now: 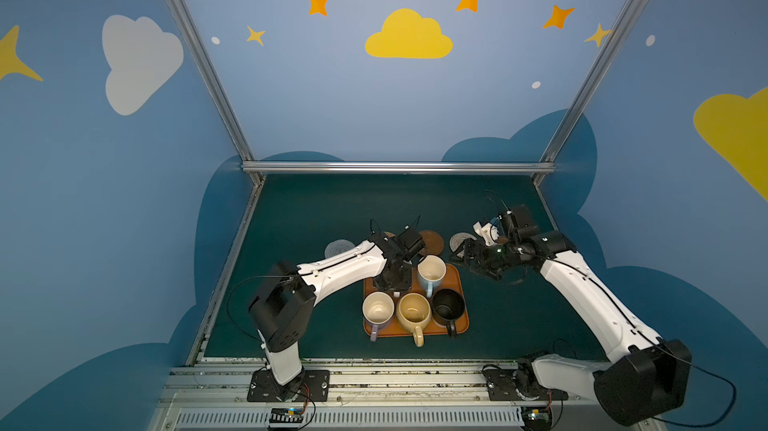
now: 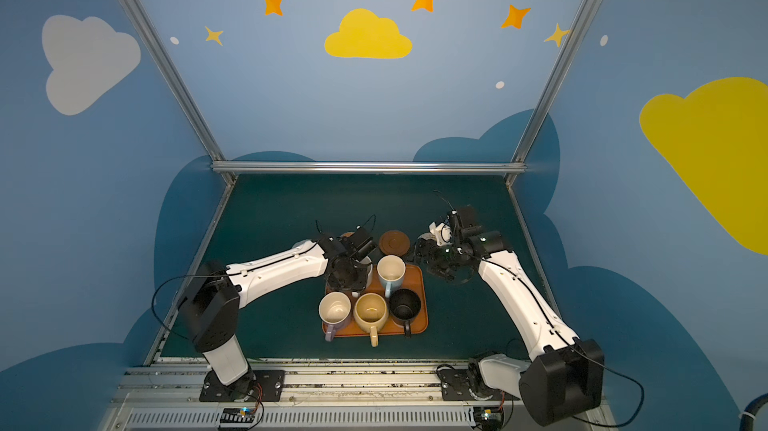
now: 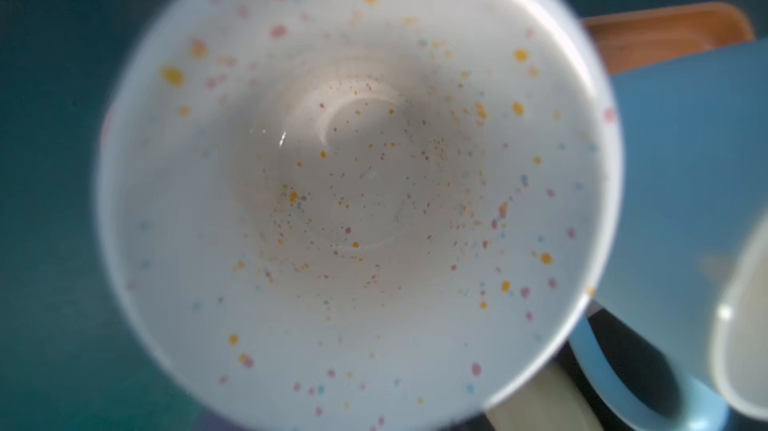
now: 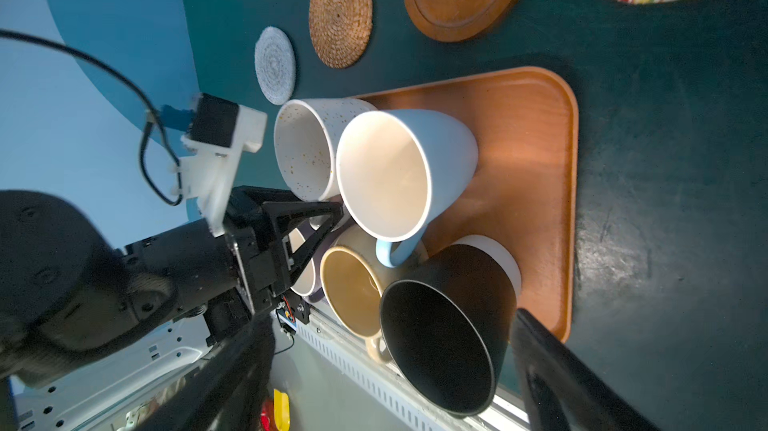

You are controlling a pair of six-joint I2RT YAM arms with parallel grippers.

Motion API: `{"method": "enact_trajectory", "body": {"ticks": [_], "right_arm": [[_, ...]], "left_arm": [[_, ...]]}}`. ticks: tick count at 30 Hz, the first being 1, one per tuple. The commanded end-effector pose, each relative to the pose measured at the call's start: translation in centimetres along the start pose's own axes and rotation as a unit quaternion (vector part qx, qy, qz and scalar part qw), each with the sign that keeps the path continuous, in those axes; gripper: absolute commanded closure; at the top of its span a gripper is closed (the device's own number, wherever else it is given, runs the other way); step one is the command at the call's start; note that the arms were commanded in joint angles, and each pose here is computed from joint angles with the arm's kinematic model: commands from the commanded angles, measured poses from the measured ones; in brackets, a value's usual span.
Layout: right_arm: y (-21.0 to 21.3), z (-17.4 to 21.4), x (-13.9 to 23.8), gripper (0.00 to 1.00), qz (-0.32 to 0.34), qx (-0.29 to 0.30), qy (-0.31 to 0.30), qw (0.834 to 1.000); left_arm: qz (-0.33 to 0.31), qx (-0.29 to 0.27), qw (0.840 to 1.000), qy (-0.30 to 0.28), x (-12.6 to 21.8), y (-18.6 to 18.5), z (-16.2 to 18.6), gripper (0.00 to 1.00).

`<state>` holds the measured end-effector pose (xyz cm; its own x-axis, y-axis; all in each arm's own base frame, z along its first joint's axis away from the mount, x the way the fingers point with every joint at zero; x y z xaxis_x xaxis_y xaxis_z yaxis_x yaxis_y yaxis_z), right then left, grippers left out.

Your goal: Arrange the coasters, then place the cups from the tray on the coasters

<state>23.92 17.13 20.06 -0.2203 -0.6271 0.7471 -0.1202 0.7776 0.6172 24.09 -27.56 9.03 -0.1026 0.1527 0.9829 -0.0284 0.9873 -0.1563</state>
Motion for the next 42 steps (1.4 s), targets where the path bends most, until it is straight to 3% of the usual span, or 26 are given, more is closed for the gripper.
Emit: {"method": "enact_trajectory", "body": {"ticks": [1,5,13,16,22,33,42], "right_arm": [[1.1,-0.3,0.3,0.12,-0.027,0.028,-0.025,0.999],[2.0,-0.1,0.0,0.11,-0.043,0.051,-0.021,0.998],[3.7,0.6,-1.3,0.11,-0.05,0.059,0.01,0.997],[4.0,0.8,-2.2,0.11,-0.051,0.078,0.016,0.996],[3.9,1.0,-3.5,0.12,-0.042,0.06,0.036,0.997],[4.2,1.0,-4.0,0.12,-0.044,0.068,0.032,0.996],[4.4,0.9,-3.6,0.12,-0.045,0.079,0.019,0.996]], "left_arm": [[-0.008,-0.002,1.0,0.007,-0.1,0.1,-0.1,0.6],[-0.008,0.002,1.0,0.016,-0.5,0.3,0.0,0.62],[-0.002,-0.004,1.0,0.014,-0.4,0.0,-0.1,0.79],[-0.002,-0.01,1.0,0.008,-0.1,-0.1,-0.2,0.79],[-0.006,-0.023,1.0,-0.003,0.4,-0.5,-0.3,0.81],[-0.002,-0.03,0.999,-0.025,1.7,-0.7,-0.8,0.96],[0.01,-0.038,0.998,-0.057,3.6,-0.9,-1.1,0.96]]}}
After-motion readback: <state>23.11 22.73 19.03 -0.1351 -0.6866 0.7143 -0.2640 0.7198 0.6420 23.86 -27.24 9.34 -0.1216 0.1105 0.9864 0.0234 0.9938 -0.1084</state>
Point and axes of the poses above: each gripper's point midway between its finger pads, its own x axis back along the fingers, its own y axis along the line the jaws close on, z = x × y, the point moved 1 cm from there along x, back along the fingers, and after that the axes turned 5 degrees about x, right-handed, at the moved point
